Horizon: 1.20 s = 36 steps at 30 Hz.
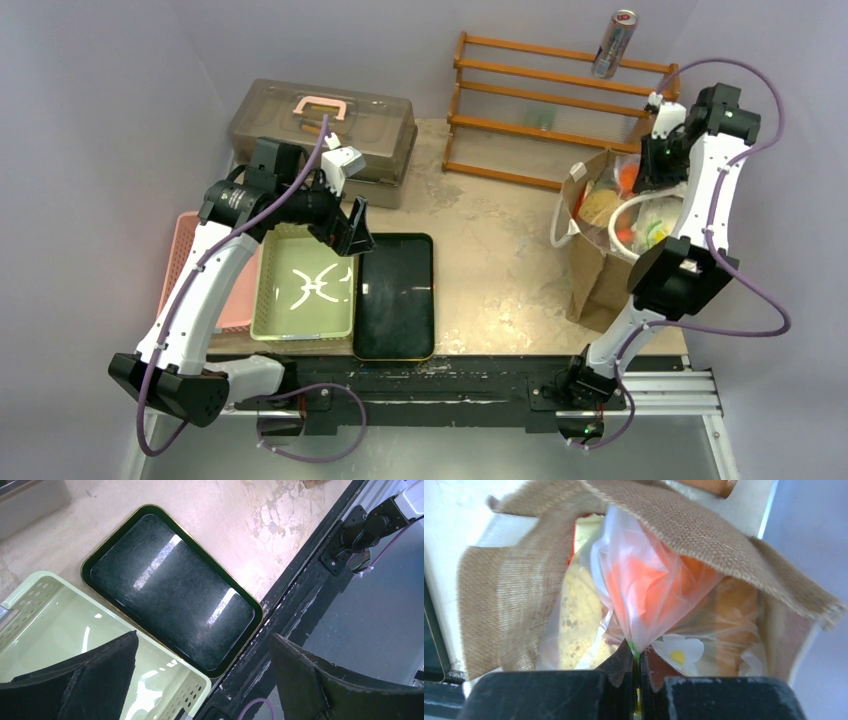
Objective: Untie the knot of the grocery bags and take out the mixed food
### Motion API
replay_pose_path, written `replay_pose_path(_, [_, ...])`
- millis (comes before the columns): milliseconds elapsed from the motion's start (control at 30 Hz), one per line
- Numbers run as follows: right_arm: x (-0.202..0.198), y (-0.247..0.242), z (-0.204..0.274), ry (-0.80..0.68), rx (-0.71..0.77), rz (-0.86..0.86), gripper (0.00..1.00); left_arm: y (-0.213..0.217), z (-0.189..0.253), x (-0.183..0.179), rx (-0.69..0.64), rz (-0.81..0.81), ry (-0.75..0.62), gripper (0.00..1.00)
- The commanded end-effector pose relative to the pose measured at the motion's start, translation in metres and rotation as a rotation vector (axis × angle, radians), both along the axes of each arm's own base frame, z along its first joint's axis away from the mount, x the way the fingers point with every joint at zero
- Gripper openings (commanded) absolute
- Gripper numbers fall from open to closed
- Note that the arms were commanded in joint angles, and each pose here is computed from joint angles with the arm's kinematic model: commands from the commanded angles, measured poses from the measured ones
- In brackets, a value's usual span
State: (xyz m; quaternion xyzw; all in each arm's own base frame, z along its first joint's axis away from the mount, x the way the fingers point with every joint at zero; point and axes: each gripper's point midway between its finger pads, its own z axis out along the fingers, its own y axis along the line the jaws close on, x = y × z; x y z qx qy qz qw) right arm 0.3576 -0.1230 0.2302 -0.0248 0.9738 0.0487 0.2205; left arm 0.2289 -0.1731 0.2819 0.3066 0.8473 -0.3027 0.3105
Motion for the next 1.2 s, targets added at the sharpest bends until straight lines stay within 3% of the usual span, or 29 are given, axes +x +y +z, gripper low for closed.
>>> replay_pose_path(0, [-0.004, 0.021, 0.096, -0.295, -0.017, 0.046, 0.0, -0.008, 0.014, 0.003, -0.045, -0.023, -0.032, 1.0])
replay_pose_path(833, [-0.015, 0.079, 0.302, -0.993, 0.093, 0.053, 0.0, -0.026, 0.025, 0.014, -0.061, -0.051, -0.038, 1.0])
replay_pose_path(1000, [-0.023, 0.104, 0.338, -1.105, 0.236, 0.083, 0.0, -0.026, 0.022, 0.013, -0.061, -0.045, -0.032, 1.0])
replay_pose_path(1167, [-0.021, 0.133, 0.368, -1.145, 0.478, 0.15, 0.0, -0.028, 0.018, 0.013, -0.073, -0.03, -0.004, 1.0])
